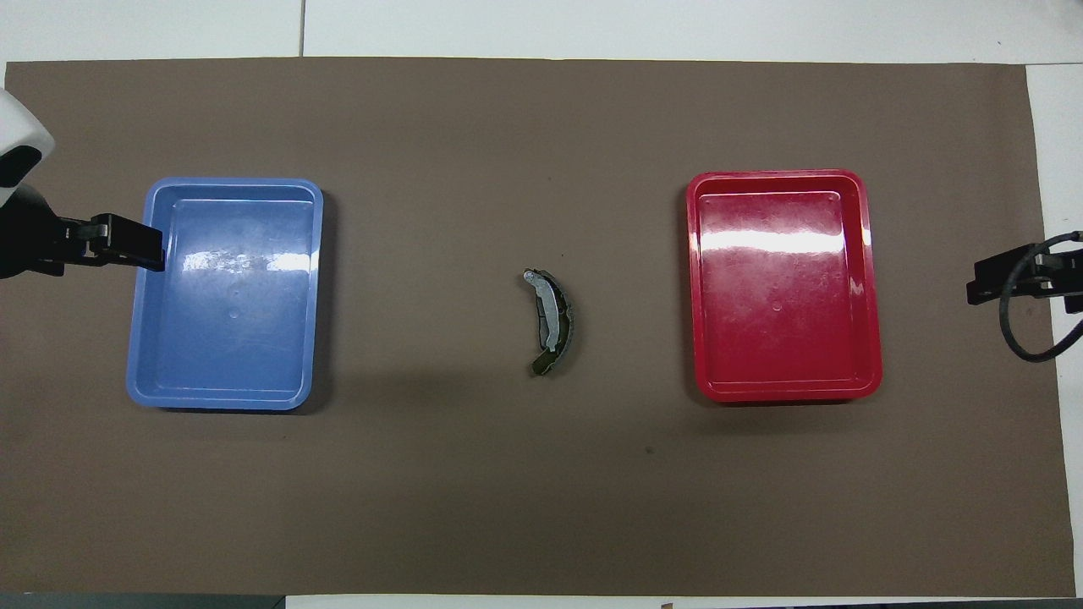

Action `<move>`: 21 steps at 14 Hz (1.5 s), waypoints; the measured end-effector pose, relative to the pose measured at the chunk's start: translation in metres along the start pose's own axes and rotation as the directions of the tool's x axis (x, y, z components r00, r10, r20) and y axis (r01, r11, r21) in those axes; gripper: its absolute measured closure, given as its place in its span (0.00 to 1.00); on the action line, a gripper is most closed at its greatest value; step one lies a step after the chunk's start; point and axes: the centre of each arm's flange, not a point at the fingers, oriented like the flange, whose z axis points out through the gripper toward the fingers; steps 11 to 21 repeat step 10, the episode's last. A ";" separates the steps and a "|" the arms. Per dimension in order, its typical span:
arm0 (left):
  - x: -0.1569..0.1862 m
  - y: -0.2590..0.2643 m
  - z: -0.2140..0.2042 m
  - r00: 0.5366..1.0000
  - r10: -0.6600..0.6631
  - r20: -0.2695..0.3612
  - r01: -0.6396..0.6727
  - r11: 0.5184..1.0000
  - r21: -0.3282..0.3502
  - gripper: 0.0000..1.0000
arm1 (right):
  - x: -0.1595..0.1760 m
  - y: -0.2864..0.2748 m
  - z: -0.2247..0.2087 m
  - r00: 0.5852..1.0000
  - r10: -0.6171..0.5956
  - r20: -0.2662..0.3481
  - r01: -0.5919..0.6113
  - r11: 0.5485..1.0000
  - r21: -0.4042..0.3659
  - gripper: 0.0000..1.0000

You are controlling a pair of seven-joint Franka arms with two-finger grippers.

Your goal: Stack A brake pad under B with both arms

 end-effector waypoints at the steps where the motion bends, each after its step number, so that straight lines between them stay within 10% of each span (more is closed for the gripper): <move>1: 0.000 0.000 0.000 1.000 0.001 0.000 -0.001 1.000 0.000 0.00 | 0.000 -0.001 -0.004 1.000 -0.001 -0.007 0.001 1.000 0.000 0.00; 21: -0.001 0.001 0.001 1.000 0.001 0.009 -0.001 1.000 0.001 0.00 | 0.002 -0.002 -0.011 0.999 -0.005 -0.033 0.005 1.000 0.001 0.00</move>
